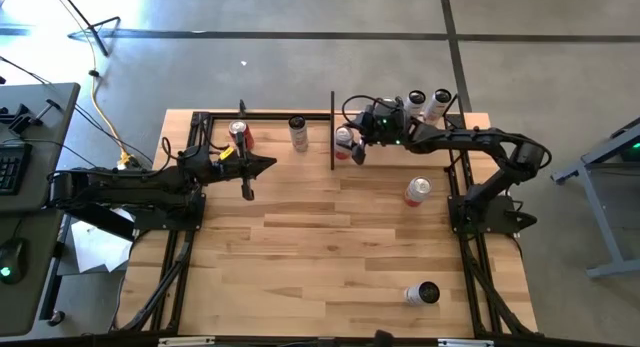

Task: Place canned beverage on shelf
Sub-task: Put the left white and orange soda can on the shelf

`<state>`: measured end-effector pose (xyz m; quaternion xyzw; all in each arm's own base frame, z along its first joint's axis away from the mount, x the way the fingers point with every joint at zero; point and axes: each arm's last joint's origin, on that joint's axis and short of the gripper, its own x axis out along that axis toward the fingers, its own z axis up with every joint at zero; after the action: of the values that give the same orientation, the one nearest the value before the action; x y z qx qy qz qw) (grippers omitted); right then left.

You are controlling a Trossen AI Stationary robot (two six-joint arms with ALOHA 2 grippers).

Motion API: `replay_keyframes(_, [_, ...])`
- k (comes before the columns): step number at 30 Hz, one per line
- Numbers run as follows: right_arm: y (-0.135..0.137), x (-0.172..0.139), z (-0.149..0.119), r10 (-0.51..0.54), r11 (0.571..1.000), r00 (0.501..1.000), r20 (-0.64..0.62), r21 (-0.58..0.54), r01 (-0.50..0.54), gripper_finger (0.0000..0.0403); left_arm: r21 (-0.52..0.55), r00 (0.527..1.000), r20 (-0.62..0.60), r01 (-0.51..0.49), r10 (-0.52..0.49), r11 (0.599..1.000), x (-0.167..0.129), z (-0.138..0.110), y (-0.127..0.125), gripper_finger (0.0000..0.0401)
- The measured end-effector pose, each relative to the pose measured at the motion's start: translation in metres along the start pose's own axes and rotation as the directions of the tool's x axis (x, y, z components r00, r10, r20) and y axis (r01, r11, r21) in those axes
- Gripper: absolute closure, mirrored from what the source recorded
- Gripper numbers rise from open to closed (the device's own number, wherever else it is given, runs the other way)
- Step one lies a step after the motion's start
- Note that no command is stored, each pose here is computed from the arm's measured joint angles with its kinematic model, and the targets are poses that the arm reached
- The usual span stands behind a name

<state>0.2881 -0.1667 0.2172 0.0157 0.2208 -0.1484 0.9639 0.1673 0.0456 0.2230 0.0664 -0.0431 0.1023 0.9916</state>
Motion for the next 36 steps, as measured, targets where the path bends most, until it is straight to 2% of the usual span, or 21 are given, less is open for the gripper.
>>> replay_keyframes(4, [0.001,0.0,0.0,-0.052,0.998,0.999,-0.006,0.04,0.053,0.0139,0.0,1.0,0.0,0.0,0.0,1.0,0.0,0.0,0.0,0.0401])
replay_keyframes(9, [0.002,0.0,0.001,-0.172,0.982,0.985,-0.019,0.072,0.173,0.0139,0.0,1.0,0.0,0.0,0.0,1.0,0.0,0.0,0.0,0.0401])
replay_keyframes(15, [-0.01,-0.002,0.001,-0.376,0.917,0.926,-0.024,0.133,0.376,0.0139,0.0,1.0,0.0,0.0,0.0,1.0,0.0,0.0,0.0,0.0401])
replay_keyframes(17, [-0.017,-0.004,0.001,-0.416,0.899,0.909,-0.017,0.144,0.414,0.0139,0.0,1.0,0.0,0.0,0.0,1.0,0.0,0.0,0.0,0.0401])
replay_keyframes(27, [-0.047,-0.012,0.0,-0.501,0.836,0.865,0.008,0.263,0.481,0.0142,0.0,1.0,0.0,0.0,0.0,1.0,0.0,0.0,0.0,0.0401])
replay_keyframes(36, [-0.049,-0.008,-0.001,-0.506,0.827,0.862,0.027,0.298,0.476,0.0142,0.0,1.0,0.008,-0.001,0.001,1.0,0.0,0.001,0.0,0.0401])
